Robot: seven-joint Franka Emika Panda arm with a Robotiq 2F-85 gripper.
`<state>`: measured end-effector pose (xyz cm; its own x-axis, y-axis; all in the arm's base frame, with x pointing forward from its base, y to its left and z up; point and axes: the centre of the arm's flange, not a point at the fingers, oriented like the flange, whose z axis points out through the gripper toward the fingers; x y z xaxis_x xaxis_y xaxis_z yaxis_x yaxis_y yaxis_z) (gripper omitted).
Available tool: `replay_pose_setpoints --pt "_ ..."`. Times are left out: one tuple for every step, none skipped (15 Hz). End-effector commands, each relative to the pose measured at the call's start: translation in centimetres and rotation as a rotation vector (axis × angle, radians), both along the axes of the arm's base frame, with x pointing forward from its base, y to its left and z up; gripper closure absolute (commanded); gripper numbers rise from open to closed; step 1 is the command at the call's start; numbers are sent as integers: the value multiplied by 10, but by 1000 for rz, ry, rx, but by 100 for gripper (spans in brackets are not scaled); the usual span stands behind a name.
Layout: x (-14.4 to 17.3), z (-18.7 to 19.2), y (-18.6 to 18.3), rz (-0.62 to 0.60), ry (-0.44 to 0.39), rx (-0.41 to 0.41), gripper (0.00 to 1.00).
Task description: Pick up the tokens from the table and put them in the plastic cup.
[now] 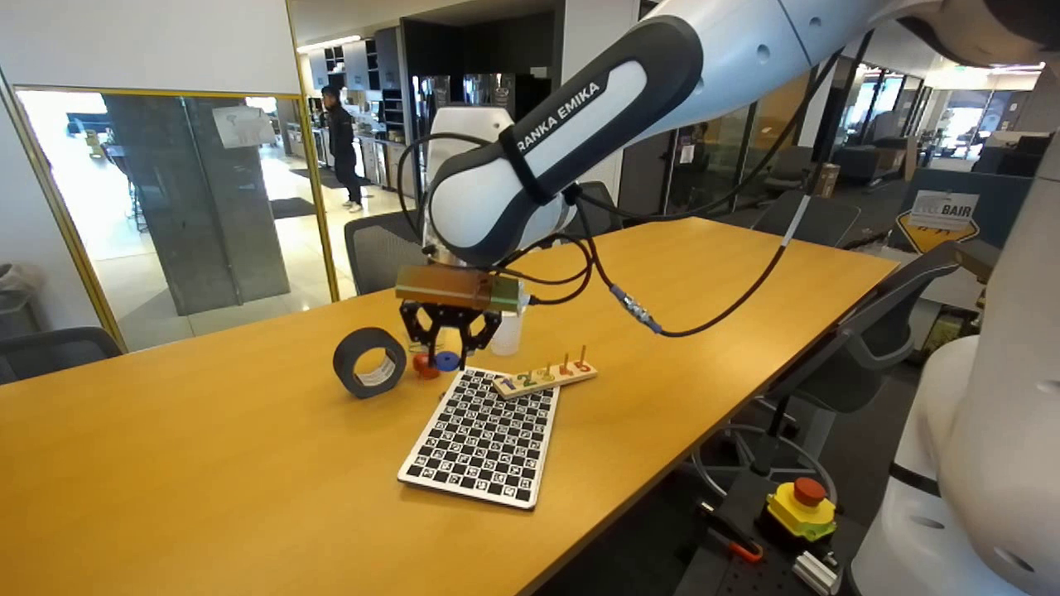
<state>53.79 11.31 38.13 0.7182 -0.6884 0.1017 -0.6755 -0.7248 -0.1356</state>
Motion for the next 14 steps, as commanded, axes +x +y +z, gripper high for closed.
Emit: replay_pose_setpoints --pt "33 21 -54 -27 -61 -30 78" --pt "42 22 -70 -43 -73 -36 78" --pt "52 23 -86 -64 -81 -38 78" --pt "60 23 -100 -82 -88 -42 78" --pt "72 22 -114 -102 -90 -47 78" --pt "80 20 -126 -118 -92 -51 78" --pt "91 17 -137 -130 -90 -52 78" --pt "103 13 -147 -144 -88 -52 78" --pt "111 9 -156 -155 -88 -57 78" --pt "122 4 -165 -171 -86 -63 78" --pt "131 0 -172 -185 -85 -68 78" --pt "141 -5 -181 -196 -83 -71 78" --pt "149 -9 -187 -209 -84 -78 78" --pt "156 -12 -194 -222 -88 -84 78"
